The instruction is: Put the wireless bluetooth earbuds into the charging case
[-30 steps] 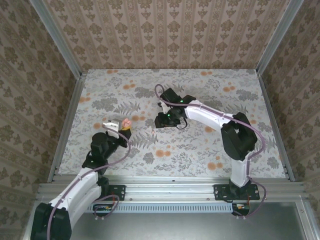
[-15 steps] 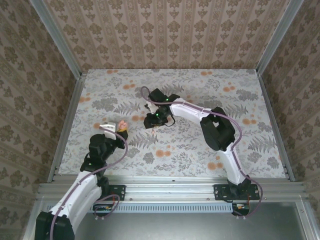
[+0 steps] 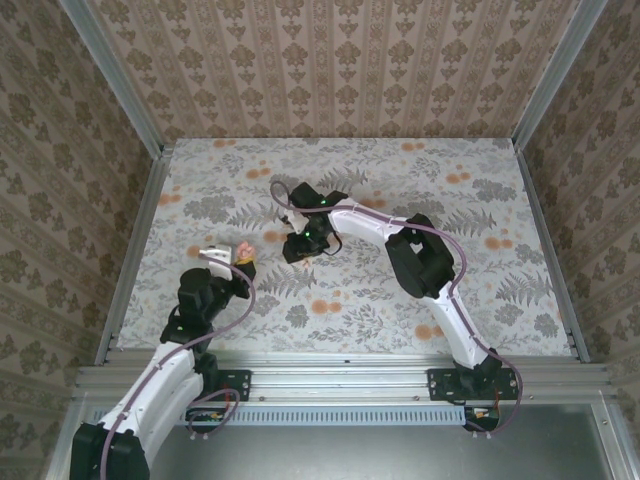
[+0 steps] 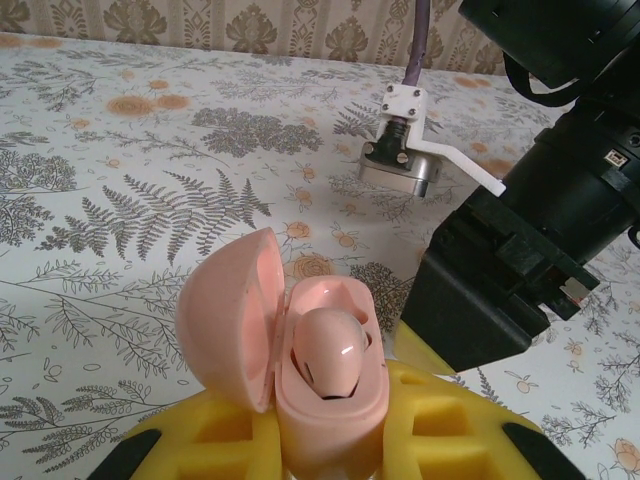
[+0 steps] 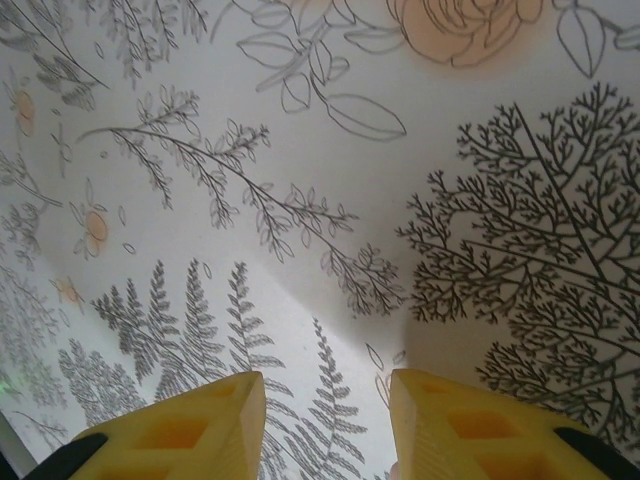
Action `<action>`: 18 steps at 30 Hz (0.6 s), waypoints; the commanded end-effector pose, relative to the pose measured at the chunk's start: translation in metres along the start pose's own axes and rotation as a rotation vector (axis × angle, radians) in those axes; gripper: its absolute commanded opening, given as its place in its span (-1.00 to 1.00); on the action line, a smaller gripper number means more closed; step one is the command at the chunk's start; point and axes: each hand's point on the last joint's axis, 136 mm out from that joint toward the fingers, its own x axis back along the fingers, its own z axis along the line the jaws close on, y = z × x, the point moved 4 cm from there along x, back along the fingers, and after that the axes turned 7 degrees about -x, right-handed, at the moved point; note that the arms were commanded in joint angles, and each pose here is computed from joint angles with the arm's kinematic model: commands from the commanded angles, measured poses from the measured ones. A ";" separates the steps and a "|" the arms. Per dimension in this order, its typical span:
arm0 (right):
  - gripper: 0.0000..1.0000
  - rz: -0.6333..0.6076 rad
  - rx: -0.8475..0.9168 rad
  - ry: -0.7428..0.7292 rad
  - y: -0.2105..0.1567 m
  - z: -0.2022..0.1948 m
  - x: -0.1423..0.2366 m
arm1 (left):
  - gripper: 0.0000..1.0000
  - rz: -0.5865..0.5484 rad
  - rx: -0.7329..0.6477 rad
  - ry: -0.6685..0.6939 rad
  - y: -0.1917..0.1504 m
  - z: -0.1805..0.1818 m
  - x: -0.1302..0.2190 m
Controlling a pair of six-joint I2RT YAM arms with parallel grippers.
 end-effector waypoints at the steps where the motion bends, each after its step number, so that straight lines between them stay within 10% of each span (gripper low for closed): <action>1: -0.23 0.034 0.026 -0.079 -0.010 -0.007 0.009 | -0.80 0.009 -0.011 0.013 -0.002 0.003 0.000; 18: -0.21 0.129 -0.129 -0.180 -0.064 -0.042 0.050 | -0.81 0.006 -0.005 -0.003 0.004 0.002 0.000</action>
